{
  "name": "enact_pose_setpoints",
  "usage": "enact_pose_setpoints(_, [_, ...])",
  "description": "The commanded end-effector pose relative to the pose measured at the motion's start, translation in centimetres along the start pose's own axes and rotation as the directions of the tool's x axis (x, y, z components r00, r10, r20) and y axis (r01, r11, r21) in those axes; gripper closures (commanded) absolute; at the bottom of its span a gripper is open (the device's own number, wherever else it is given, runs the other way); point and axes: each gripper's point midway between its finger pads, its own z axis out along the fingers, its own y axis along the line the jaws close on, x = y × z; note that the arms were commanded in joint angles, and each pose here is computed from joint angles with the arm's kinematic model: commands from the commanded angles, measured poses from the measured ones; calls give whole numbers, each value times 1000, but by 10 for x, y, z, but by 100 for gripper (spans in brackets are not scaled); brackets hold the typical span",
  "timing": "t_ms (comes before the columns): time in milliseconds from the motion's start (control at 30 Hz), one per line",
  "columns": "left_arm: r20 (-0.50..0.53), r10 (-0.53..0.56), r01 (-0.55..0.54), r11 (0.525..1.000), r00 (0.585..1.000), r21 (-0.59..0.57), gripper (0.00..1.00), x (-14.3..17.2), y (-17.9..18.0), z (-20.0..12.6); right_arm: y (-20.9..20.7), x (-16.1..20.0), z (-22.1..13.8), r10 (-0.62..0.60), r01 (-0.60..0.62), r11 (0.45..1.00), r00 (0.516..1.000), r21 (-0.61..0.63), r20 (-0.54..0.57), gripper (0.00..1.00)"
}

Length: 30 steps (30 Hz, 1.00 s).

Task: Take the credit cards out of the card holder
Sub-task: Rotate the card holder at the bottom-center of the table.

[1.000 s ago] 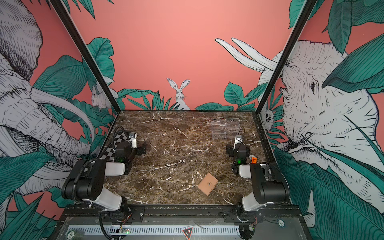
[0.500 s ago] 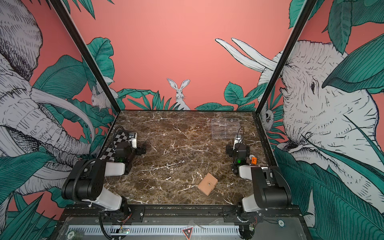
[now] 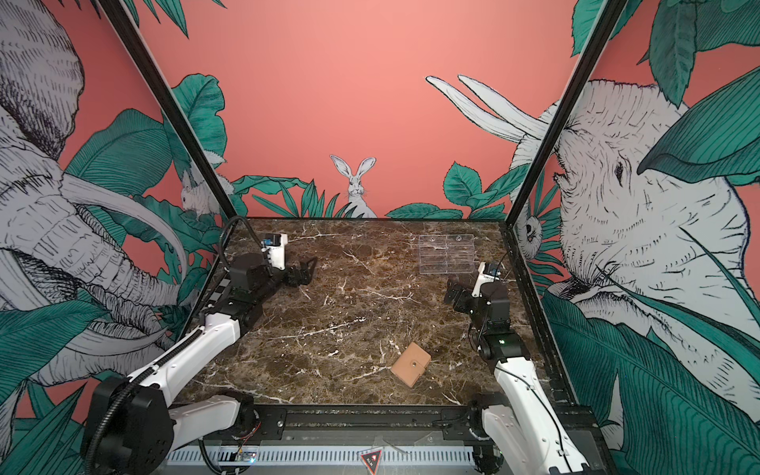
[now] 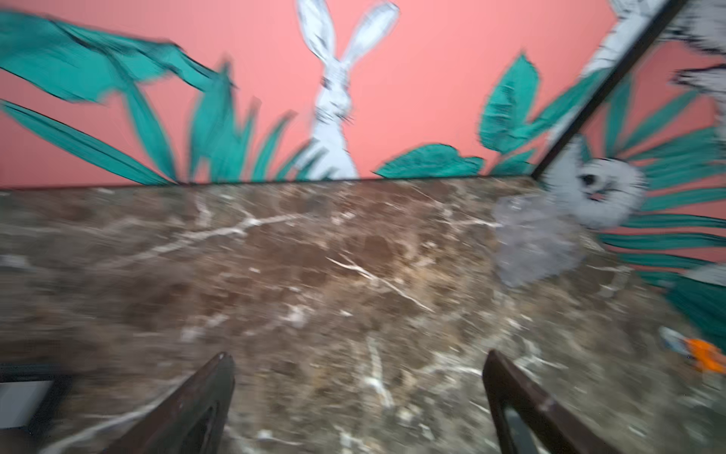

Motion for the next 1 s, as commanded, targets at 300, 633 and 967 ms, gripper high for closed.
enact_pose_setpoints(300, [-591,-354,606,735,725,303,9,130,-145,13,42,121,-27,217,-327,935,832,-135,-511,8])
enact_pose_setpoints(633, [-758,-269,646,721,593,249,16,196,-206,7,34,183,-49,210,-306,951,749,-46,-629,34])
enact_pose_setpoints(967, [-785,-273,667,710,556,226,18,223,-220,19,29,213,-54,216,-305,952,717,-18,-663,52])
